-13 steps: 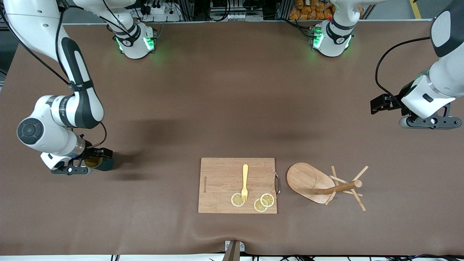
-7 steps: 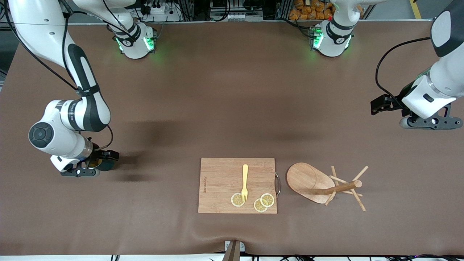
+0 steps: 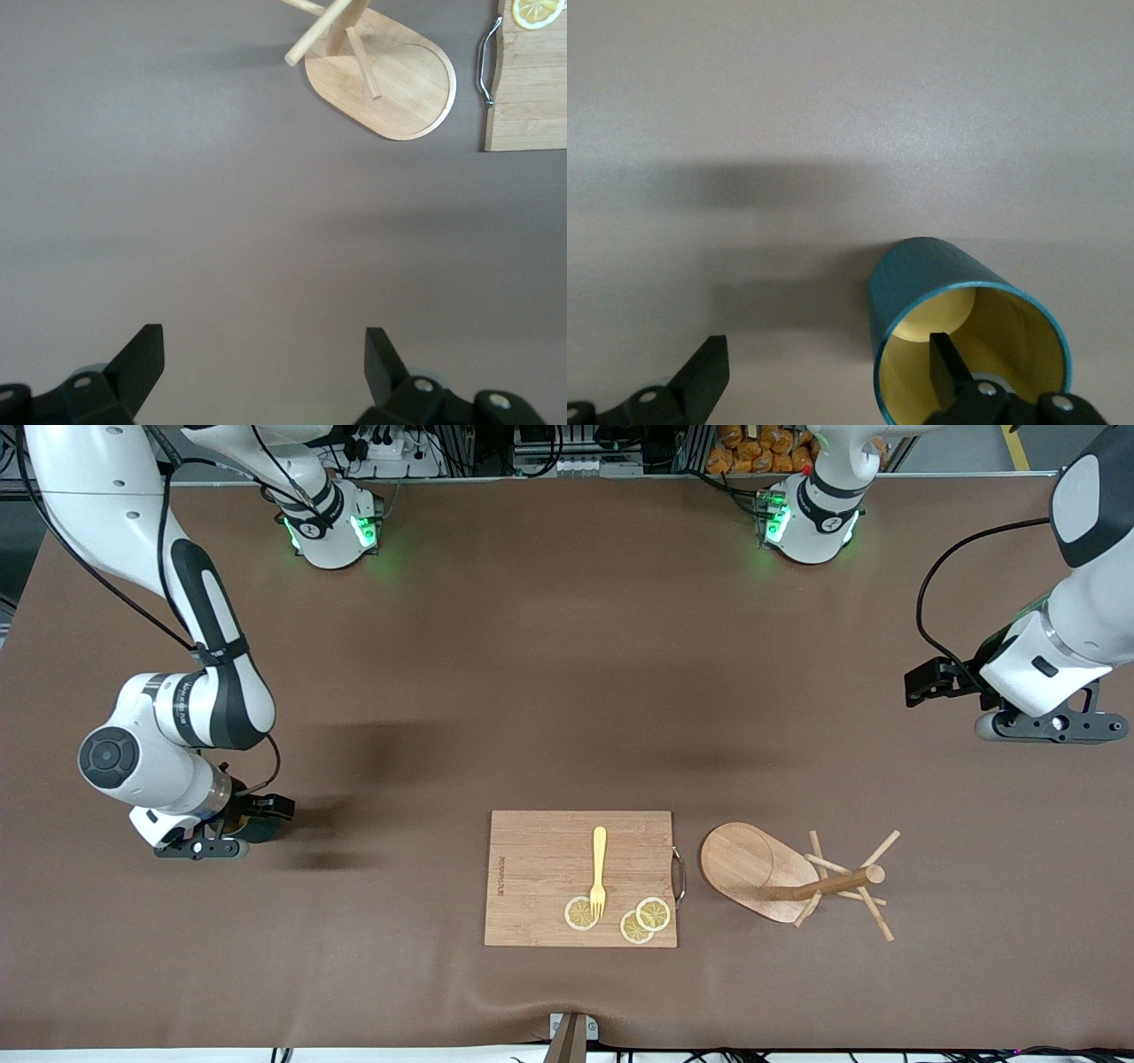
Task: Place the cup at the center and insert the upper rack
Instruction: 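Close the right gripper on the teal mug rim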
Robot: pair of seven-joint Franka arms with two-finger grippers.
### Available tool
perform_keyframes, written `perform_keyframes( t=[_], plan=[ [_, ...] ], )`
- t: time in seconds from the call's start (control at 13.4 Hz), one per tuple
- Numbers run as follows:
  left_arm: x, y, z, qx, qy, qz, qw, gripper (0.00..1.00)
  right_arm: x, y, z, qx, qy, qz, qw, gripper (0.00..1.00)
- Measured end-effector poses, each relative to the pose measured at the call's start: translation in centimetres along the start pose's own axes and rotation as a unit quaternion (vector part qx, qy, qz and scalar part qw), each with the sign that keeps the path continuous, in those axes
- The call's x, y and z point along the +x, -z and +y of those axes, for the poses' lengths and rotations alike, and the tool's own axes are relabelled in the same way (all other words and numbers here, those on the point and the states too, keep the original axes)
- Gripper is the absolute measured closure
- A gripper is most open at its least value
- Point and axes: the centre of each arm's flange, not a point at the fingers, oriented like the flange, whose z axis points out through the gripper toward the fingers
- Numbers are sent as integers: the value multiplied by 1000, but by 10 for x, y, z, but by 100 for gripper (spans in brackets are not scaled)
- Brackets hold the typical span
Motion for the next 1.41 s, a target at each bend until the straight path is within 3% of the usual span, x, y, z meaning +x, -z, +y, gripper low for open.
perform_keyframes(
  t=[0.22, 0.3, 0.67, 0.82, 1.19, 1.41],
  plan=[
    [1, -2, 0, 0, 0, -1, 1000, 0, -2, -13, 2, -2, 16, -10, 1000, 4],
    [2, -3, 1, 0, -1, -1, 1000, 0, -2, -15, 3, -2, 24, -12, 1000, 13],
    [3, -5, 1, -1, -1, -2, 1000, 0, -3, -19, 14, -2, 64, -15, 998, 76],
    [3, -5, 1, -1, -1, -2, 1000, 0, -2, -18, 14, -2, 67, -14, 998, 96],
    [3, -5, 1, -1, -1, -1, 1000, 0, 0, -15, 7, -1, 75, -10, 997, 96],
    [3, -5, 1, -1, -1, -1, 1000, 0, 5, -4, -46, 18, 113, 0, 993, 96]
  ],
)
